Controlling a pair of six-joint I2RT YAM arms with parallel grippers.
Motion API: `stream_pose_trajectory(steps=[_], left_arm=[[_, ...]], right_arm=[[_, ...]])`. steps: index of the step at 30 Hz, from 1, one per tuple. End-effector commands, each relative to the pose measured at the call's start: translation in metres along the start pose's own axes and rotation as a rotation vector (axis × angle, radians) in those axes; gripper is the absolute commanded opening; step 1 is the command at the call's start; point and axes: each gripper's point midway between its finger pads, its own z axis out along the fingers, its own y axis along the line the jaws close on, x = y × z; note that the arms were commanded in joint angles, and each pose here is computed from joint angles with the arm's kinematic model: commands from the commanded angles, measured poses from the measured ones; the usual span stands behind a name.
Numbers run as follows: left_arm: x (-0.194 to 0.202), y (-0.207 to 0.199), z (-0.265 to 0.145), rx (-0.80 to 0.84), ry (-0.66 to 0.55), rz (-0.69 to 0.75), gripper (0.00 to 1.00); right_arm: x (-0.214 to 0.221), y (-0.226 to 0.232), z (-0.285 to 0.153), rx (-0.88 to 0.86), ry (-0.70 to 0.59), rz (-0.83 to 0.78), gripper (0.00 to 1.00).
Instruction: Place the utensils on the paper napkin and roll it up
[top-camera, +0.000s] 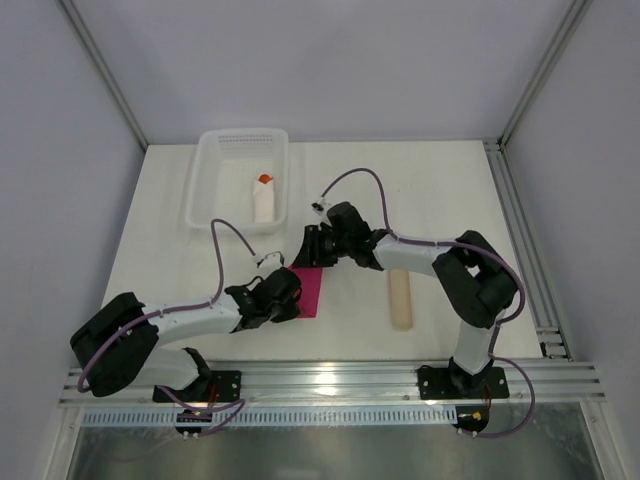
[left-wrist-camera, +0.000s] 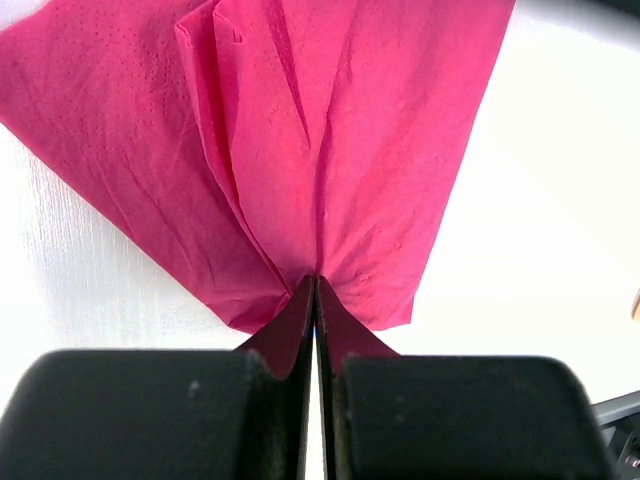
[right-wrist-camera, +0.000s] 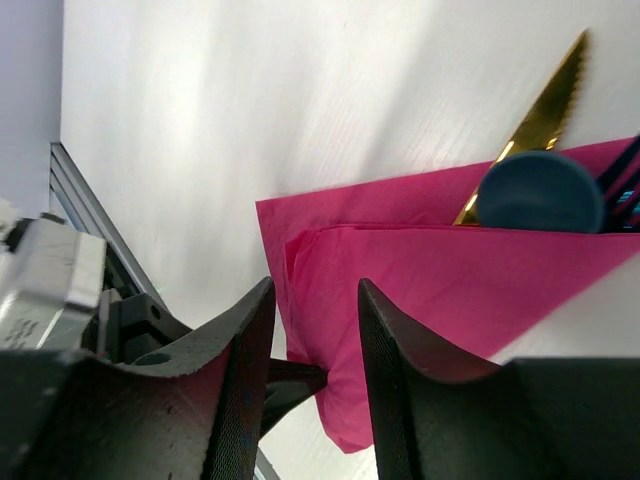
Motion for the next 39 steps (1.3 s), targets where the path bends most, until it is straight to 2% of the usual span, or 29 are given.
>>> stream_pose_trajectory(steps=[1,4,5,6,8,10,19,29,34,39], left_arm=[[0.006,0.015,0.002,-0.04,0.0,0.015,0.0],[0.008,0.015,0.002,-0.037,0.005,0.012,0.0],[0.007,0.015,0.002,-0.036,0.005,0.01,0.0],[0.008,0.014,0.002,-0.032,0.007,0.008,0.0],[0.008,0.013,0.002,-0.029,0.008,0.007,0.0],[0.008,0.013,0.002,-0.026,0.007,0.005,0.0],[0.007,0.01,0.001,-0.019,0.007,0.006,0.0],[0.001,0.007,-0.005,-0.012,-0.013,0.01,0.0],[-0.025,0.005,-0.019,-0.054,-0.093,0.04,0.01],[-0.063,-0.014,-0.041,-0.044,-0.165,0.068,0.05]], right_arm=[[-0.023,0.008,-0.027,-0.02,-0.071,-0.058,0.43],[-0.017,0.004,-0.031,-0.04,-0.056,-0.067,0.36],[-0.014,0.003,-0.031,-0.046,-0.046,-0.072,0.32],[-0.01,0.006,-0.031,-0.071,-0.029,-0.076,0.22],[-0.004,0.008,-0.027,-0.108,-0.012,-0.065,0.1],[-0.003,0.008,-0.022,-0.123,-0.011,-0.061,0.04],[0.017,0.003,0.011,-0.08,0.033,-0.049,0.04],[0.034,-0.039,0.027,0.067,0.046,-0.006,0.04],[0.04,-0.051,0.028,0.118,0.052,-0.002,0.04],[0.047,-0.06,0.024,0.15,0.052,0.006,0.04]])
